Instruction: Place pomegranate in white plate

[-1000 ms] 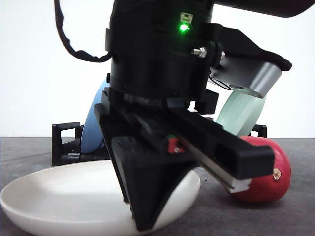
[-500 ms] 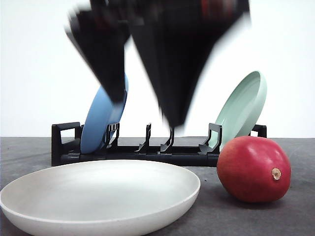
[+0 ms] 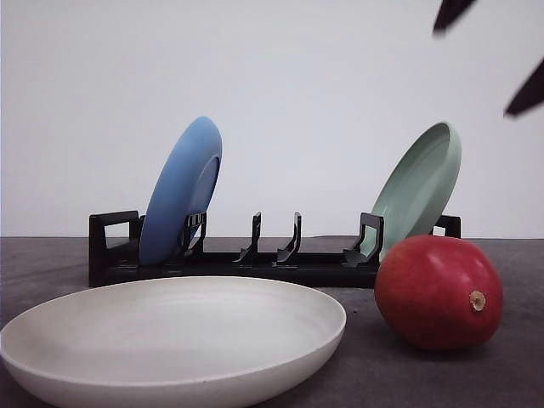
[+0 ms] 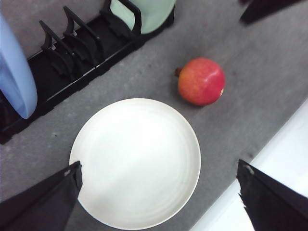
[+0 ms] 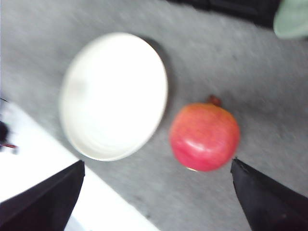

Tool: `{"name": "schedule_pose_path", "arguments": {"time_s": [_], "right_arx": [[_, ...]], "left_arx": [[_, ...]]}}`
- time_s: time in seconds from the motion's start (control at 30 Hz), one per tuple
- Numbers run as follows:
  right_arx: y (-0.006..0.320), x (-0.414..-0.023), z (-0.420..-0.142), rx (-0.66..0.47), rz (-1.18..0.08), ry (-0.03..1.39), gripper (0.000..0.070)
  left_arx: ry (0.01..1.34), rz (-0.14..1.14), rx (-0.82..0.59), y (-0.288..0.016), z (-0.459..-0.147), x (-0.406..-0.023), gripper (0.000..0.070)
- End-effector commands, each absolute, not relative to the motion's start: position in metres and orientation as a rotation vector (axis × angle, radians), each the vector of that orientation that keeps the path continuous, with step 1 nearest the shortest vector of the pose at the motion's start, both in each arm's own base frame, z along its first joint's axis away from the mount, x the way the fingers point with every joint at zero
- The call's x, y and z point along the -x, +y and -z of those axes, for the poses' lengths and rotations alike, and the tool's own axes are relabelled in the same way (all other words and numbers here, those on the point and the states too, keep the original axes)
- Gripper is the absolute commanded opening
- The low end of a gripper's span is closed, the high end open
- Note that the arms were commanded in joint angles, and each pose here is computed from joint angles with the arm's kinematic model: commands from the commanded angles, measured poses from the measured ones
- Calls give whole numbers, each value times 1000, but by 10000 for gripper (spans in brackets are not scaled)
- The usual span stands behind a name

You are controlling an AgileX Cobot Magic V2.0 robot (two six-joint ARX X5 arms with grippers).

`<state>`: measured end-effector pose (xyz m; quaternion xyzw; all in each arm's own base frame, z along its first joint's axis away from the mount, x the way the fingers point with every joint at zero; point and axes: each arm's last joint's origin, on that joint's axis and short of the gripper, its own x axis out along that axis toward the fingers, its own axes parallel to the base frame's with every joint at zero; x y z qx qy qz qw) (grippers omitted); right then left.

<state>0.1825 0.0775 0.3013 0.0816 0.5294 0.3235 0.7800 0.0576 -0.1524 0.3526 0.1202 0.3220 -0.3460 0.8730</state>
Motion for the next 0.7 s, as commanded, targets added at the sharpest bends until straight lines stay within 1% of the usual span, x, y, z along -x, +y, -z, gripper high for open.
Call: {"name": "schedule_pose_path", "arguments": {"time_s": [0.0, 0.1, 0.17, 0.33, 0.47, 0.67], "right_arx": [[84, -190, -297, -159, -683, 1180, 620], [93, -201, -283, -133, -647, 1254, 652], [98, -208, -273, -111, -616, 1299, 694], [111, -225, -246, -48, -559, 1390, 700], [120, -237, -227, -30, -552, 1430, 700], [133, -251, -201, -11, -558, 1474, 700]], "left_arx": [[641, 750, -169, -138, -353, -51, 627], [614, 773, -85, -112, -346, -43, 627], [608, 771, -33, -98, -341, -39, 627], [558, 792, 73, -69, -338, -31, 627], [538, 818, 98, -55, -339, -26, 627], [562, 810, 68, -47, -334, -24, 627]]}}
